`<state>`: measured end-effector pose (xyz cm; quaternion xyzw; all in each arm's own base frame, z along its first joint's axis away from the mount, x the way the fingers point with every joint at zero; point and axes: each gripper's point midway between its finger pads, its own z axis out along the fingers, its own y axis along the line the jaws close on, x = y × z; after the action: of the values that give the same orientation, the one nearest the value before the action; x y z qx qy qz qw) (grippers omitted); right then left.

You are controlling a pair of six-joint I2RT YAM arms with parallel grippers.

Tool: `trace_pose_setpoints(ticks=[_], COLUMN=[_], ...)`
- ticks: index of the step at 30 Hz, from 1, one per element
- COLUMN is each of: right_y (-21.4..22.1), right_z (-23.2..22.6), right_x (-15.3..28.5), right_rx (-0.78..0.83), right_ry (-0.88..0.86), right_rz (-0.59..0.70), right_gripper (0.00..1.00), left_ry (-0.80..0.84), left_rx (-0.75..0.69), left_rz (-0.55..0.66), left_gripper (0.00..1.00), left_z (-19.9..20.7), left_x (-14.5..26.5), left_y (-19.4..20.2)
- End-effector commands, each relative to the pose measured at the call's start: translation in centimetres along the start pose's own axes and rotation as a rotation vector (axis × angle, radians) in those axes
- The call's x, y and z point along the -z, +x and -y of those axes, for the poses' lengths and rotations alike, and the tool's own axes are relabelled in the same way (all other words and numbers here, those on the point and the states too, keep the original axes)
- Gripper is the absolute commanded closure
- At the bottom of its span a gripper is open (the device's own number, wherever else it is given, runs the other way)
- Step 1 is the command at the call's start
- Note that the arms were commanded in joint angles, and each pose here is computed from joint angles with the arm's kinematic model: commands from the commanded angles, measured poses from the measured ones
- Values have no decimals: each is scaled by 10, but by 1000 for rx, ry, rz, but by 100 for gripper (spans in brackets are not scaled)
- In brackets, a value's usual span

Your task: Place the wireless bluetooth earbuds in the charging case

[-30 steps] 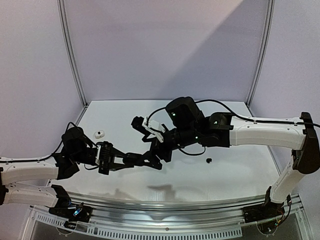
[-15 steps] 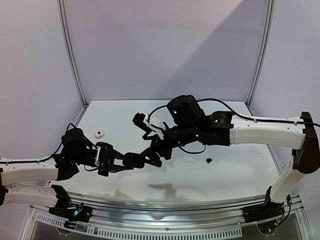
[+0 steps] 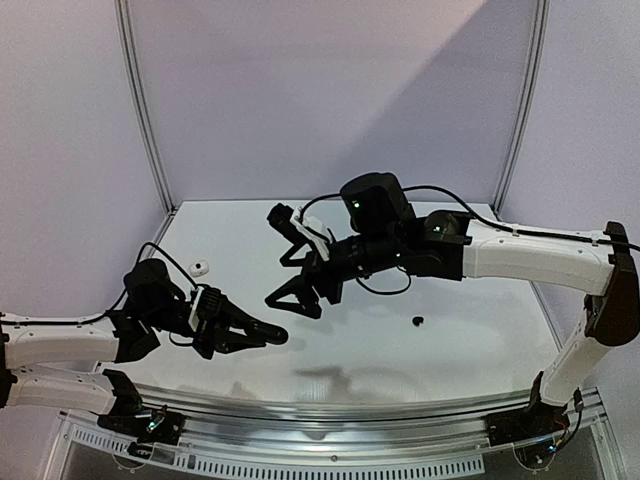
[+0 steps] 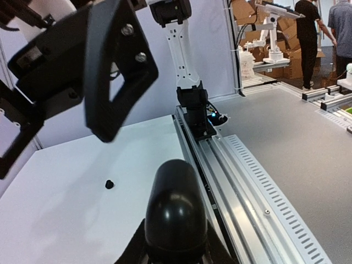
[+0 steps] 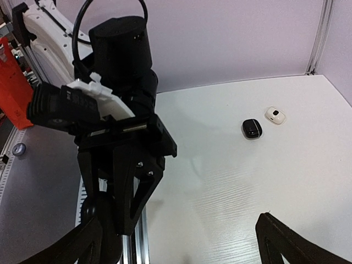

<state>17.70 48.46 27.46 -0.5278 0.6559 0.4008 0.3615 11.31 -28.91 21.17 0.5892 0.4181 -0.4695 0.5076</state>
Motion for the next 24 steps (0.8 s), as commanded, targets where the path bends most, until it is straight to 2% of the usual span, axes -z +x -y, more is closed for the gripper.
trace_pose_setpoints(ticks=[1, 6, 10, 13, 18, 20, 24], right_y=[-37, -38, -28, -19, -3, 6, 22], right_z=[1, 1, -11, -28, -30, -29, -27], right_x=[16, 20, 17, 11, 9, 5, -3], right_rx=[-15, -23, -9, 78, 22, 3, -21], right_ry=[-9, -4, -19, -12, -28, -29, -22], right_rz=[99, 99, 61, 28, 23, -19, -71], right_gripper=[1, 1, 1, 1, 1, 4, 17], left_ry=[61, 54, -21, -89, -93, -105, -125], left_rx=[71, 87, 155, 192, 171, 171, 189], left_rz=[0, 2, -2, 2, 21, 25, 41], left_gripper=[100, 100, 100, 100, 100, 100, 100], left_z=[13, 11, -4, -18, -20, -22, -26], left_x=[-3, -3, -1, 1, 2, 3, 4], left_y=[4, 2, 1, -3, -9, -11, -16])
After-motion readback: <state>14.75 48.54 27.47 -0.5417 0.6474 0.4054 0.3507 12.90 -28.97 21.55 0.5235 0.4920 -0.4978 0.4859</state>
